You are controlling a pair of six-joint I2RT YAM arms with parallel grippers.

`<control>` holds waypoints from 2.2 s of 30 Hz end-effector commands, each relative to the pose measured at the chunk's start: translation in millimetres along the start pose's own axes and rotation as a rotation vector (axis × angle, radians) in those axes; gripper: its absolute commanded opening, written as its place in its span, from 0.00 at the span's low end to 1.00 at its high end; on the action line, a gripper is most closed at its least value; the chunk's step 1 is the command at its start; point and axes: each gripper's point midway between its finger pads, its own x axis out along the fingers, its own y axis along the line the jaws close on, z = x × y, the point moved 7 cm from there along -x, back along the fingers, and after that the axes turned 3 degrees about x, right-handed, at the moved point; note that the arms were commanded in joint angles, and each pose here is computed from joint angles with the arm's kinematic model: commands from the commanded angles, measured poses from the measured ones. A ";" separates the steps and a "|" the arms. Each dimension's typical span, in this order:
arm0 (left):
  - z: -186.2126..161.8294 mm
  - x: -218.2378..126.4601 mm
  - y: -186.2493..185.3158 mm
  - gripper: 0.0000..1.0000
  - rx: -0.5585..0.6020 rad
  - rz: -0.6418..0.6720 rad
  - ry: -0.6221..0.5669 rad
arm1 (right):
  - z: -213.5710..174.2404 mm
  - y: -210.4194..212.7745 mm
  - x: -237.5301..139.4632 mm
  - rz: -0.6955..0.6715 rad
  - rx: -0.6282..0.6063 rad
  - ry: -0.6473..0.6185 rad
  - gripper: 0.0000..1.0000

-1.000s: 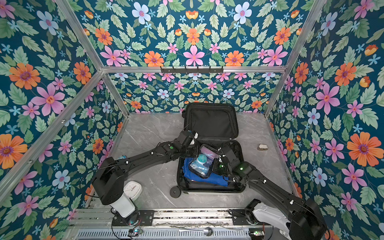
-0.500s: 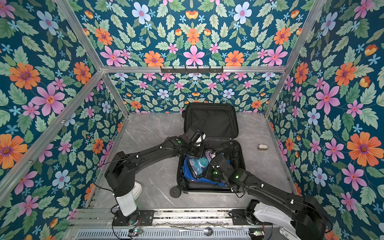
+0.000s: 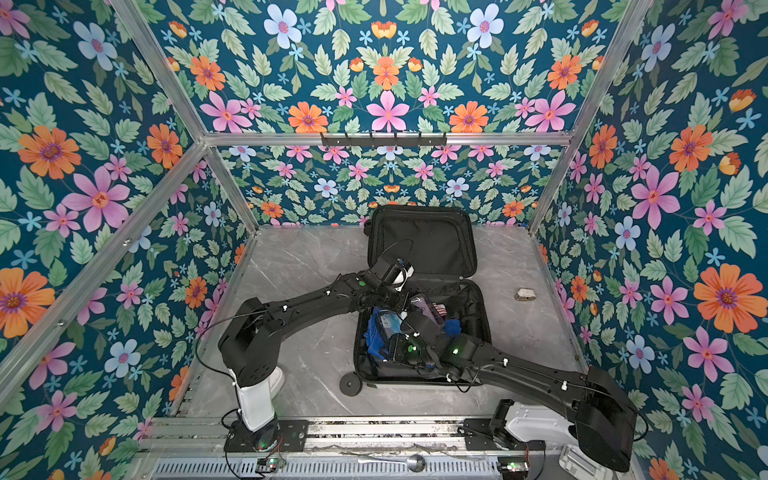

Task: Pack the luggage
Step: 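Press the clear pouch down onto the blue cloth with both grippers, then open both grippers to release the pouch and lift them slightly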

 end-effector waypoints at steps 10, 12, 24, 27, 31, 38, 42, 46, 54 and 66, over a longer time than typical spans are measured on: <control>10.4 -2.0 -8.1 0.00 0.131 -0.104 -0.045 | 27.1 -28.4 -99.7 -0.184 -0.082 -0.238 0.69; 9.0 -4.1 -7.2 0.00 0.134 -0.101 -0.042 | 38.1 -45.6 -112.5 -0.165 -0.027 -0.279 0.69; 39.0 -73.0 -7.0 0.62 -0.040 0.013 -0.166 | 102.2 -77.0 -99.4 -0.075 0.024 -0.245 0.83; 26.4 -89.2 -3.3 0.61 -0.169 0.035 -0.157 | 117.0 -77.7 -89.2 -0.114 -0.023 -0.217 0.84; -15.3 -98.5 3.7 0.61 -0.362 0.012 -0.123 | 131.8 -83.3 -74.1 -0.152 -0.049 -0.179 0.83; -67.5 -104.1 7.9 0.62 -0.569 -0.087 -0.140 | 142.9 -91.3 -53.9 -0.163 -0.054 -0.122 0.79; -76.3 -92.3 4.6 0.63 -0.606 -0.139 -0.132 | 144.8 -91.6 -48.3 -0.143 -0.051 -0.104 0.76; -81.9 -72.5 2.7 0.63 -0.619 -0.161 -0.097 | 143.4 -91.9 -47.0 -0.133 -0.047 -0.095 0.74; -87.1 -50.5 2.6 0.61 -0.619 -0.166 -0.066 | 139.8 -106.2 -50.3 -0.251 -0.043 -0.106 0.78; -85.2 -35.7 6.9 0.46 -0.604 -0.136 -0.061 | 149.4 -106.0 -34.4 -0.214 -0.044 -0.057 0.52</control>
